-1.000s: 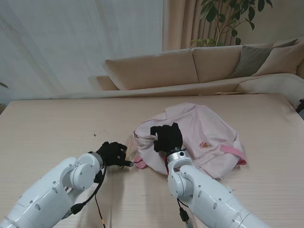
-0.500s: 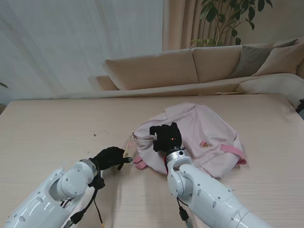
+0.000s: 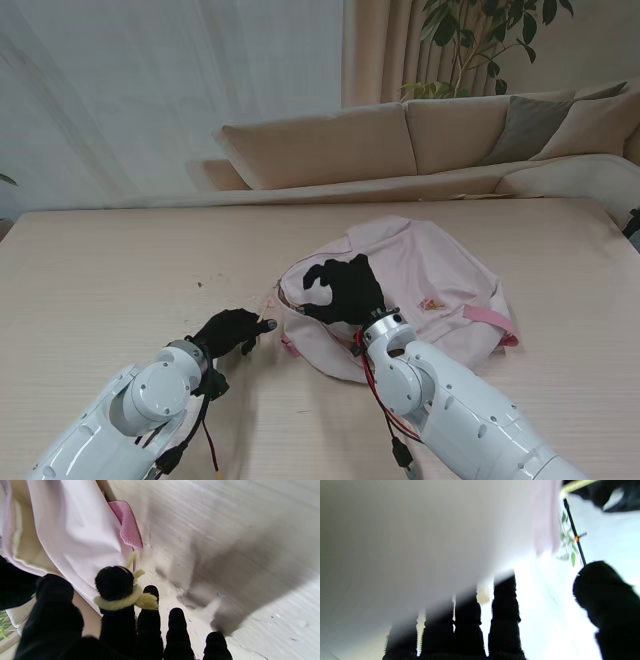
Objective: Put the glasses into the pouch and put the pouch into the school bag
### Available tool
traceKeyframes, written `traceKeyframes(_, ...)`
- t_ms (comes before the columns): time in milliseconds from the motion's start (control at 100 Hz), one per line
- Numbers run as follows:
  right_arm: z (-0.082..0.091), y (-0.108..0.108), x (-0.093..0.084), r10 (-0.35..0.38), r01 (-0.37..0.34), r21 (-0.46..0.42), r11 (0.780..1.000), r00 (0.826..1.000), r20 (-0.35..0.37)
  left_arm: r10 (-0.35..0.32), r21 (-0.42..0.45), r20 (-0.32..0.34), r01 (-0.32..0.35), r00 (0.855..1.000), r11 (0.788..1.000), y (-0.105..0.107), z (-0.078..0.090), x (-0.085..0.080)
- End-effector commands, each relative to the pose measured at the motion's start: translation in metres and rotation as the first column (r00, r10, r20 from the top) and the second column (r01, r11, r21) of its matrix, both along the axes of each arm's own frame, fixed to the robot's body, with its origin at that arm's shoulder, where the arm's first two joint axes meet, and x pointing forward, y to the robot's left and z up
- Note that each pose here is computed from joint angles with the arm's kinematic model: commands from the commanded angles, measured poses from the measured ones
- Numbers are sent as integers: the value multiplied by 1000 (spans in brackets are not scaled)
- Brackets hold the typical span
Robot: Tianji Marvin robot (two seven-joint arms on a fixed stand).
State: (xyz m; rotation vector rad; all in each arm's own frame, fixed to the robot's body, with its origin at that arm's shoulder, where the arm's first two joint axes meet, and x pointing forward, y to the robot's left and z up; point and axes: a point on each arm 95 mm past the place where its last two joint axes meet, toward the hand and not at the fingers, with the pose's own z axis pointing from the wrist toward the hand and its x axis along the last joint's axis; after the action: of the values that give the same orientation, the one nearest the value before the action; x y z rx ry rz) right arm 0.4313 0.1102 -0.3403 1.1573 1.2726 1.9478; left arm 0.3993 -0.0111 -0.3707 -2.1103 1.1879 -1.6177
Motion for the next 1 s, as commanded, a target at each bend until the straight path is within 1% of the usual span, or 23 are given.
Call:
traceKeyframes(0, 8, 7, 8, 2, -1, -45, 999, 1000, 27, -16, -12, 9, 16, 1000, 1000, -6, 1, -5)
traceKeyframes(70, 13, 7, 19, -3, 6, -67, 998, 999, 45, -15, -4, 30, 15, 999, 1000, -7, 3, -7)
traceKeyframes(110, 15, 9, 25, 7, -3, -88, 996, 999, 47, -11, -1, 39, 11, 999, 1000, -7, 4, -8)
traceKeyframes(180, 17, 11, 33, 33, -32, -136, 990, 999, 5, -6, 9, 53, 6, 999, 1000, -8, 6, -10)
traceKeyframes(270, 18, 16, 46, 71, -70, -194, 979, 998, -3, -7, 27, 69, 5, 998, 1000, -9, 7, -12)
traceKeyframes(320, 19, 18, 51, 84, -89, -218, 972, 996, -35, 1, 25, 73, -3, 997, 1000, -10, 8, -13)
traceKeyframes(360, 20, 20, 54, 90, -101, -211, 972, 994, -61, 11, 21, 77, -13, 997, 1000, -11, 8, -14)
traceKeyframes(450, 20, 23, 60, 108, -126, -214, 969, 990, -94, 20, 21, 90, -21, 996, 1000, -12, 9, -14)
traceKeyframes(540, 21, 26, 61, 105, -121, -165, 979, 989, -103, 9, 40, 98, -13, 995, 999, -13, 8, -13)
traceKeyframes(620, 25, 25, 59, 103, -116, -127, 985, 989, -108, 15, 33, 92, -18, 996, 999, -14, 8, -13)
traceKeyframes(680, 31, 24, 54, 112, -121, -76, 990, 987, -119, 11, 39, 90, -14, 996, 999, -14, 7, -12)
traceKeyframes(720, 34, 23, 50, 125, -134, -62, 989, 984, -124, 9, 42, 88, -12, 996, 999, -14, 6, -12)
traceKeyframes(840, 40, 21, 48, 139, -147, -71, 987, 985, -104, 14, 31, 85, -17, 996, 999, -15, 6, -12)
traceKeyframes(930, 41, 24, 55, 124, -133, -94, 987, 987, -100, 12, 27, 91, -14, 996, 1000, -17, 7, -12)
traceKeyframes(990, 36, 26, 62, 108, -124, -138, 983, 987, -116, 6, 28, 98, -9, 995, 1000, -17, 9, -11)
